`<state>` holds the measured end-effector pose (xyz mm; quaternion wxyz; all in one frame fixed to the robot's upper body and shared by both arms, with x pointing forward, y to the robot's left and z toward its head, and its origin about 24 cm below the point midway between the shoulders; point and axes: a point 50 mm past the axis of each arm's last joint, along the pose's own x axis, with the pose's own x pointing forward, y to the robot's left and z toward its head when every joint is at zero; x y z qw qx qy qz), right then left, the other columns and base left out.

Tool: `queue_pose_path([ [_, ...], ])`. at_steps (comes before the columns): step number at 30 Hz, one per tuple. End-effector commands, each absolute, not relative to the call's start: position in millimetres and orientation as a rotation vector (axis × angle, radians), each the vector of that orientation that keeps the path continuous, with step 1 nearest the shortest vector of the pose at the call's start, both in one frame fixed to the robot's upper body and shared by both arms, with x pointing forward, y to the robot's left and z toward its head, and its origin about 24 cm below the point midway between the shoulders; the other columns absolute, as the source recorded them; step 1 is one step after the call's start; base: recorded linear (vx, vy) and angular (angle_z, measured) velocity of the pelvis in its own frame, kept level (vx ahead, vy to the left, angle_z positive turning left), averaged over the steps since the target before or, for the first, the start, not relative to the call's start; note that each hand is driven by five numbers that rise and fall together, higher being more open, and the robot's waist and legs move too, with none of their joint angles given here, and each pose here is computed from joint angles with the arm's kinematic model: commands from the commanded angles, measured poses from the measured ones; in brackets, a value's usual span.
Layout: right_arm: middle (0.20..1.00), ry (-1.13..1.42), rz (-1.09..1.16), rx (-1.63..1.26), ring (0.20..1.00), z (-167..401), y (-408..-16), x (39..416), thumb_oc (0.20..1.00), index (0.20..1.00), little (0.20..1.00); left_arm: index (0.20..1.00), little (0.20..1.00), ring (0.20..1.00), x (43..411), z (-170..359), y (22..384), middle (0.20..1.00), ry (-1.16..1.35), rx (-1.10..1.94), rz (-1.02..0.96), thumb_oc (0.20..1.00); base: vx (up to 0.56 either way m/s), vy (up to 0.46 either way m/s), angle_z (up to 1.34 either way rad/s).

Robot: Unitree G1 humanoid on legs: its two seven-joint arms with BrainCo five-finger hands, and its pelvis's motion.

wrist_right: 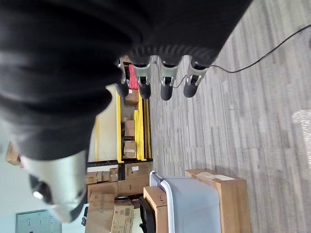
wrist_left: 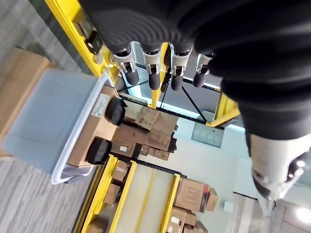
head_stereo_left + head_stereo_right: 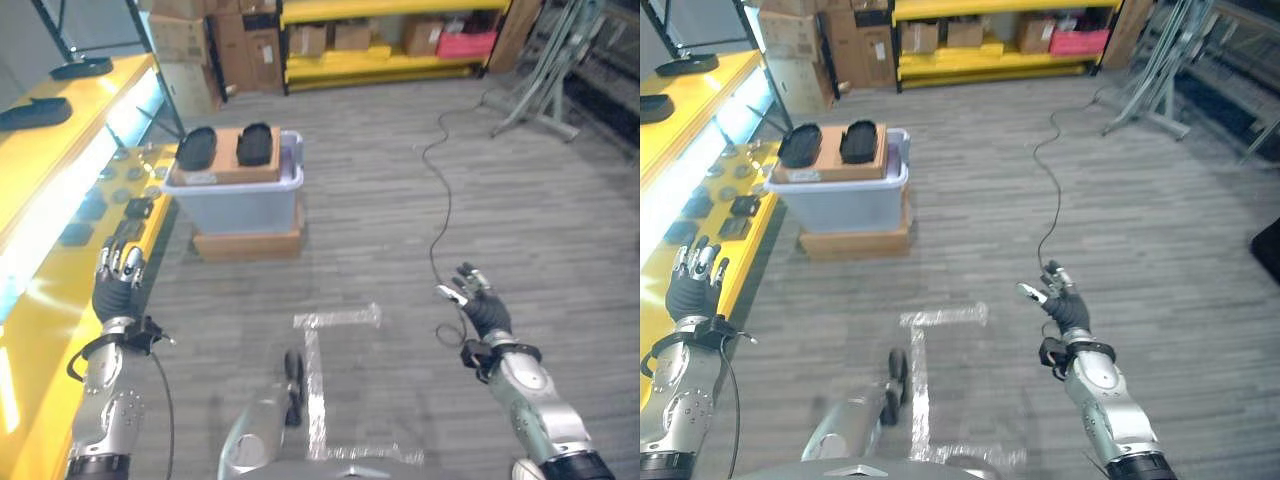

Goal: Move parts from the plastic box to the shelf.

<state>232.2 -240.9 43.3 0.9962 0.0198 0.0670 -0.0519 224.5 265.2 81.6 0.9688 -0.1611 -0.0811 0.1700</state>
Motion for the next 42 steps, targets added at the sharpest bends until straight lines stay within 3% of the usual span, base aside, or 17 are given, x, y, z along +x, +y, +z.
queue_pose_path([
  [1, 1.000, -0.020, -0.062, 0.096, 1.000, 69.8, -217.5, 242.1, 1.000, 1.000, 1.000, 1.000, 1.000, 1.000, 228.3, 120.8, 263.1, 1.000, -0.304, -0.212, 0.216, 1.000, 0.63, 0.381, -0.19],
  [7, 1.000, -0.027, -0.045, 0.116, 1.000, 69.4, -202.6, 249.6, 1.000, 1.000, 1.000, 1.000, 1.000, 1.000, 228.6, 121.3, 267.1, 1.000, -0.302, -0.223, 0.232, 1.000, 0.26, 0.068, 0.02],
  [16, 1.000, -0.097, -0.023, 0.114, 1.000, 84.5, -234.4, 229.9, 1.000, 1.000, 1.000, 1.000, 1.000, 1.000, 224.0, 119.2, 267.0, 1.000, -0.286, -0.229, 0.173, 1.000, 0.35, -0.227, 0.76],
  [30, 1.000, -0.100, -0.061, 0.064, 1.000, 91.7, -249.0, 244.5, 1.000, 1.000, 1.000, 1.000, 1.000, 1.000, 227.6, 98.4, 255.3, 1.000, -0.221, -0.291, 0.168, 1.000, 0.20, -0.261, 0.27],
  [42, 1.000, -0.091, -0.119, 0.060, 1.000, 84.5, -246.6, 235.3, 1.000, 1.000, 1.000, 1.000, 1.000, 1.000, 227.3, 101.1, 258.8, 1.000, -0.263, -0.311, 0.176, 1.000, 0.10, 0.120, -0.02],
])
